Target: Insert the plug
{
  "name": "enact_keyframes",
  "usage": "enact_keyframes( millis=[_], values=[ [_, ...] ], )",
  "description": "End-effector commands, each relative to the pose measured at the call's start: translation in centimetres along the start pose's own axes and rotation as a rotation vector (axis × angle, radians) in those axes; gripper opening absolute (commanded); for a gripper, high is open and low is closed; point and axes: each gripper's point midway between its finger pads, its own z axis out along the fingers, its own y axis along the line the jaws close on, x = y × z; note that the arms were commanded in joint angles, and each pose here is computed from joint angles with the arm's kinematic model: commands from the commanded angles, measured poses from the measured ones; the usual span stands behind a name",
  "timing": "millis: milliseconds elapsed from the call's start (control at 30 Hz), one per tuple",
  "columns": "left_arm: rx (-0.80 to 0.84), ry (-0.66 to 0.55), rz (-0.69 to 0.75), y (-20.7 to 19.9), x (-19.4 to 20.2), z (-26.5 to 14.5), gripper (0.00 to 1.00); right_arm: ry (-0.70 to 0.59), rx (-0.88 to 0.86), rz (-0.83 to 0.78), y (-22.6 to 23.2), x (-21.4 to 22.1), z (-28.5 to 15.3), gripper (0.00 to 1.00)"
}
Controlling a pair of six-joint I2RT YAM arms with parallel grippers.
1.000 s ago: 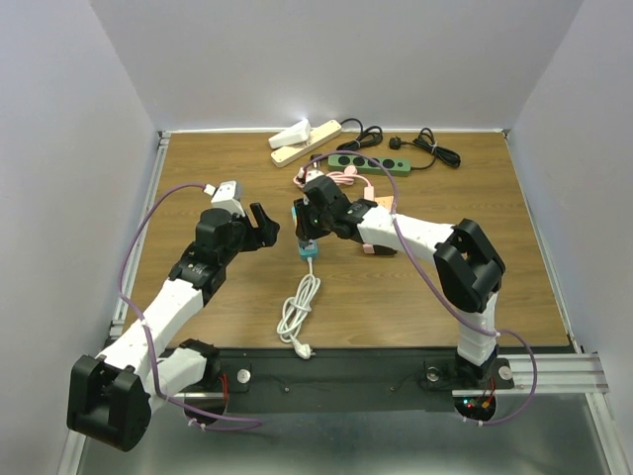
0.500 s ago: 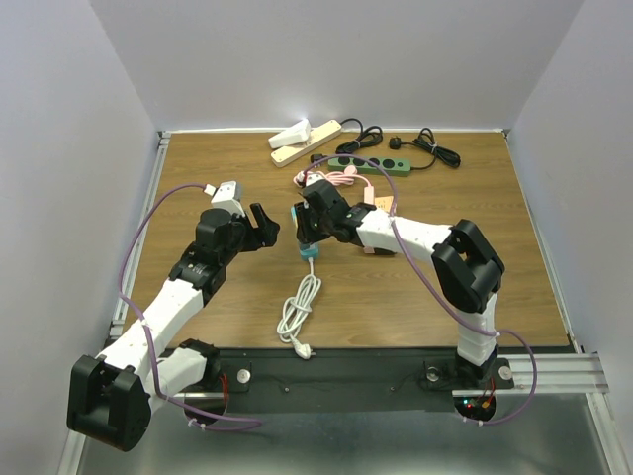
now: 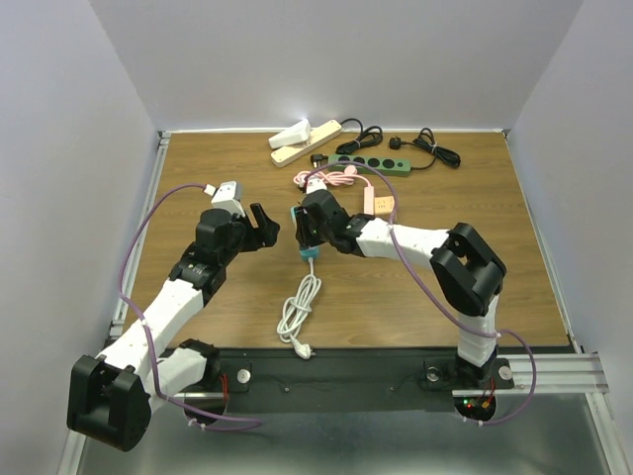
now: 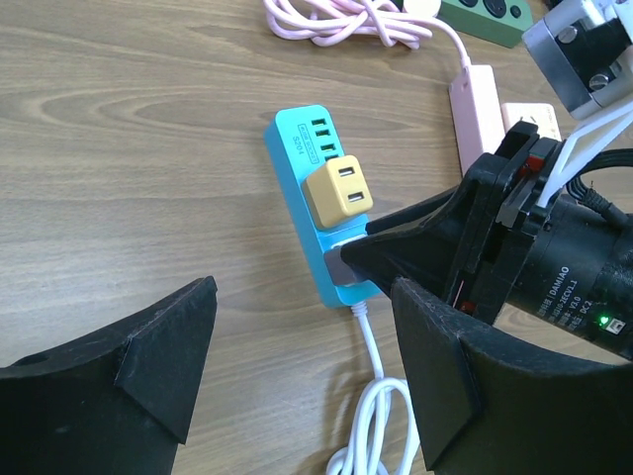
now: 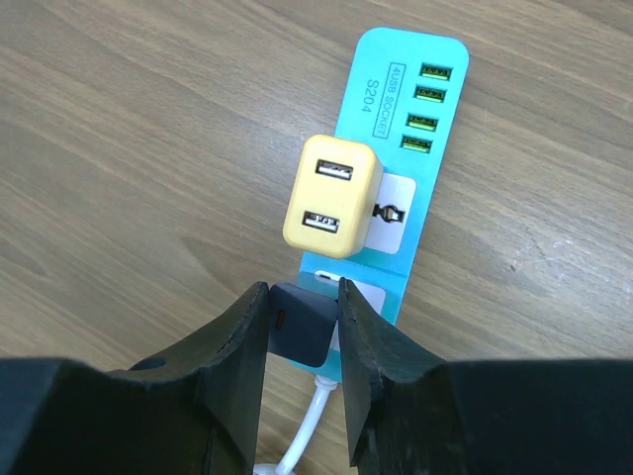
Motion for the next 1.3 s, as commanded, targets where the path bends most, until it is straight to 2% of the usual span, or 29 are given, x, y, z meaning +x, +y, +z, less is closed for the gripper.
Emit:
enact_keyframes(
  millis=[0,200,300,400,433,500,533,567,700,733,833,967,1033,1100,1133,1167,1233,1267],
  values=[
    [0.022,-0.044,0.005,-0.3,-0.9,-0.3,0.82,0.163,0.086,-0.036,-2.5,6.4,-0.4,0.00],
    [0.025,-0.044,0.005,-0.3,-0.9,-0.2,0.82,0.219,0.110,-0.018,-3.6,9.3,-0.9,0.00],
    [0.019,-0.039,0.003,-0.3,-0.9,-0.1,0.82,0.198,0.103,-0.021,-3.3,8.2,-0.9,0.01],
    [0.000,-0.031,0.001,-0.1,-1.0,-0.1,0.82,0.141,0.066,-0.019,-1.8,5.3,-0.9,0.00],
    [0.000,-0.028,0.001,-0.1,-0.9,-0.1,0.82,0.129,0.059,-0.023,-1.5,4.7,-0.8,0.03],
    [0.000,-0.024,0.002,-0.1,-1.0,0.0,0.82,0.089,0.042,-0.025,-0.6,2.5,-0.9,0.16],
    [0.001,-0.027,0.001,-0.2,-1.1,-0.1,0.82,0.065,0.040,-0.027,-0.3,1.3,-1.0,0.30],
    [0.000,-0.028,0.001,-0.1,-1.1,-0.1,0.82,0.057,0.046,-0.027,-0.3,0.9,-1.0,0.37],
    [0.001,-0.034,0.004,-0.2,-1.2,-0.2,0.83,-0.003,0.049,-0.034,0.2,-2.0,-1.9,0.57],
    [-0.003,-0.033,0.002,-0.1,-1.2,-0.2,0.82,-0.023,0.047,-0.031,0.3,-2.9,-2.5,0.65],
    [-0.004,-0.037,0.004,-0.1,-1.3,-0.2,0.83,-0.092,0.036,-0.026,1.0,-5.8,-4.2,0.75],
    [-0.008,-0.044,0.007,-0.1,-1.7,-0.3,0.83,-0.144,0.053,-0.029,0.3,-7.7,-6.3,0.83],
    [-0.004,-0.052,0.012,-0.3,-2.0,-0.5,0.83,-0.135,0.079,-0.014,-1.1,-7.1,-6.6,0.85],
    [0.001,-0.070,0.018,-0.6,-2.7,-0.8,0.84,-0.135,0.130,0.036,-4.8,-7.2,-7.2,0.91],
    [0.001,-0.073,0.018,-0.6,-2.9,-0.9,0.85,-0.152,0.122,0.044,-4.6,-7.8,-7.9,0.92],
    [-0.004,-0.079,0.023,-0.6,-3.1,-1.0,0.85,-0.134,0.147,0.071,-6.9,-7.1,-7.9,0.93],
    [-0.015,-0.096,0.027,-0.5,-3.7,-1.3,0.85,-0.169,0.153,0.110,-8.7,-8.0,-9.6,0.95],
    [-0.014,-0.101,0.027,-0.6,-3.8,-1.4,0.86,-0.179,0.187,0.139,-10.8,-8.2,-10.2,0.98]
  ],
)
